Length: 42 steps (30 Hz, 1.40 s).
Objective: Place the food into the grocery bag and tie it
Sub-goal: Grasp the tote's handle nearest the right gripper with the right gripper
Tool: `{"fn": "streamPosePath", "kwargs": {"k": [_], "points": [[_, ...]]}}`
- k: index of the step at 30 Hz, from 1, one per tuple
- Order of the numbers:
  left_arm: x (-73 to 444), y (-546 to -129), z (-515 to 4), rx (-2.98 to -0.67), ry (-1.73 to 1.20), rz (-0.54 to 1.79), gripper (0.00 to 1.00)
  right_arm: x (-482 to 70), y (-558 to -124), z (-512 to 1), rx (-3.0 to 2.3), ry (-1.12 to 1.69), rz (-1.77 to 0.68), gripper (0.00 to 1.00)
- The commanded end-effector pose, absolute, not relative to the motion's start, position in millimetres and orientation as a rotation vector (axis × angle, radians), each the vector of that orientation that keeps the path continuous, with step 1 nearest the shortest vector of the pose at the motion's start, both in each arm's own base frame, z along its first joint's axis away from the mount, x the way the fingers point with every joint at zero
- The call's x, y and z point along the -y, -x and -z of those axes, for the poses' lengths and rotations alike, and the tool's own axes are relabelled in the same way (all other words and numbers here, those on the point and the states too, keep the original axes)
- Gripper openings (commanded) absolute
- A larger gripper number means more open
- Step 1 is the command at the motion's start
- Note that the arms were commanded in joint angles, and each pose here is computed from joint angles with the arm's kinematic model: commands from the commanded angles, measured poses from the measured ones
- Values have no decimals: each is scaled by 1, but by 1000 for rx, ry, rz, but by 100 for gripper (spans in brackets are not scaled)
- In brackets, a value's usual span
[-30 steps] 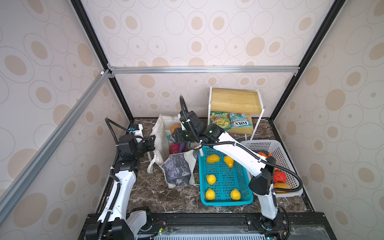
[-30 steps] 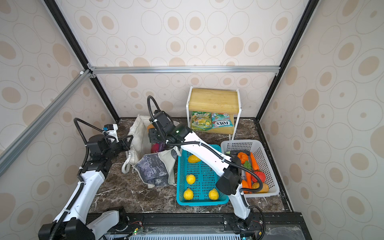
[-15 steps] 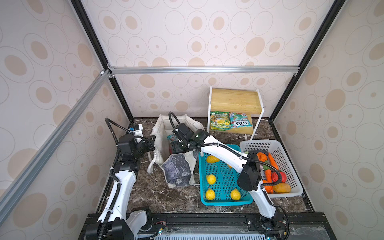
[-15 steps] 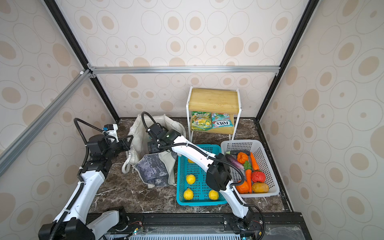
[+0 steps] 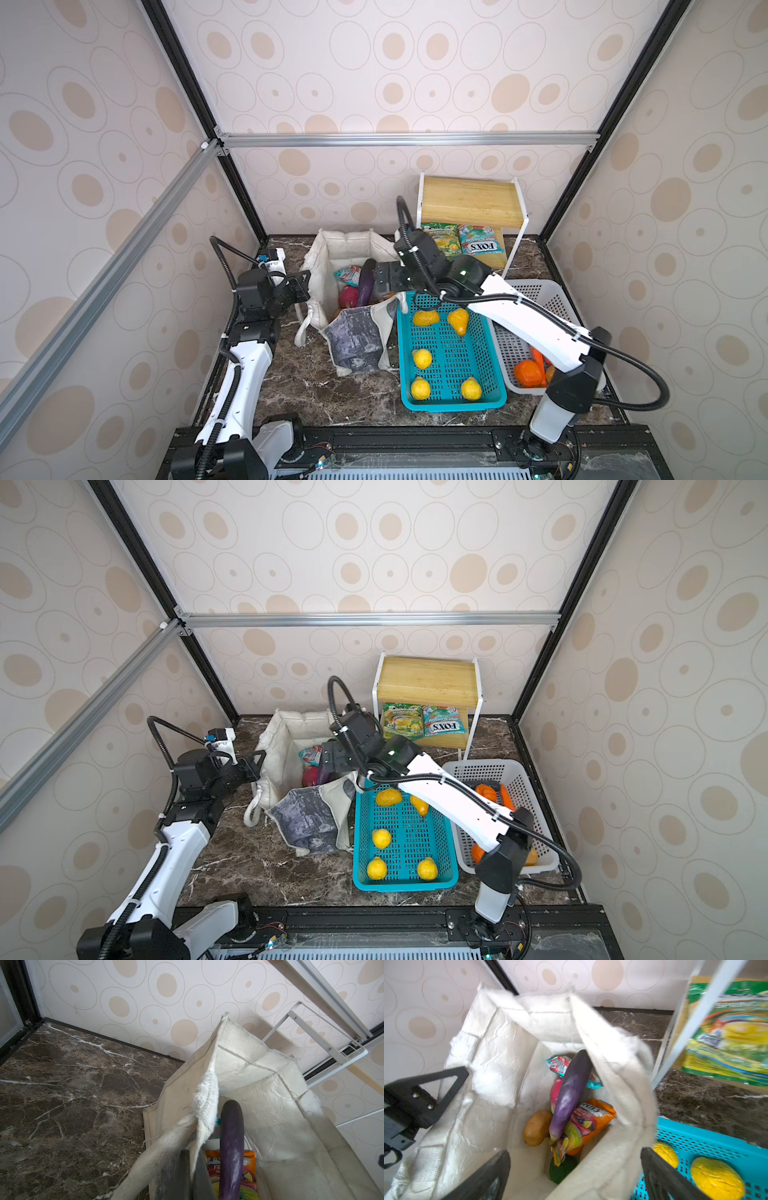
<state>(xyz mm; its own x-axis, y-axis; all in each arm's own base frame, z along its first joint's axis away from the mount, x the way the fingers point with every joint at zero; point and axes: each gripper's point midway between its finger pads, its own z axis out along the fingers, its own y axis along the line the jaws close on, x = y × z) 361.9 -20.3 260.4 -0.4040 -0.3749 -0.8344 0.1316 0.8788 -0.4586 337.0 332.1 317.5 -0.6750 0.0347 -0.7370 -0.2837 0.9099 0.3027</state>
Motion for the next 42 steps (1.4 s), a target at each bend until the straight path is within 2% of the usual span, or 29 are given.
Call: {"fn": "streamPosePath", "kwargs": {"k": [1, 3, 5, 6, 11, 13, 16, 18, 22, 27, 32, 37, 38, 42], "points": [[18, -361, -276, -1858, 152, 538, 0, -311, -356, -277, -2330, 53, -500, 100], [18, -361, -275, -1859, 153, 540, 0, -310, -359, -264, -2347, 28, -543, 99], [18, -361, -275, -1858, 152, 537, 0, -320, -359, -257, -2359, 52, -596, 93], [18, -361, -274, -1859, 153, 536, 0, -329, -358, -253, -2374, 68, -640, 86], [19, -367, -280, -1850, 164, 560, 0, -369, -354, -253, -2397, 150, -771, 17], [23, -368, -296, -1832, 161, 597, 0, -381, -348, -271, -2347, 215, -707, 0], [28, -366, -334, -1765, 148, 646, 0, -393, -338, -304, -2276, 289, -639, 0], [33, -364, -356, -1730, 129, 678, 0, -398, -333, -323, -2234, 306, -677, 0], [35, -365, -355, -1723, 138, 712, 0, -395, -335, -335, -2171, 264, -708, 0], [37, -373, -326, -1758, 177, 770, 0, -394, -344, -304, -2239, 261, -648, 0], [34, -373, -326, -1745, 196, 755, 0, -394, -358, -267, -2330, 238, -622, 0], [44, -379, -314, -1755, 206, 871, 0, -397, -365, -241, -2397, 217, -624, 0], [42, -381, -317, -1753, 208, 856, 6, -393, -367, -239, -2403, 206, -612, 0], [28, -385, -353, -1722, 210, 733, 47, -380, -370, -231, -2423, 170, -591, 0]]}}
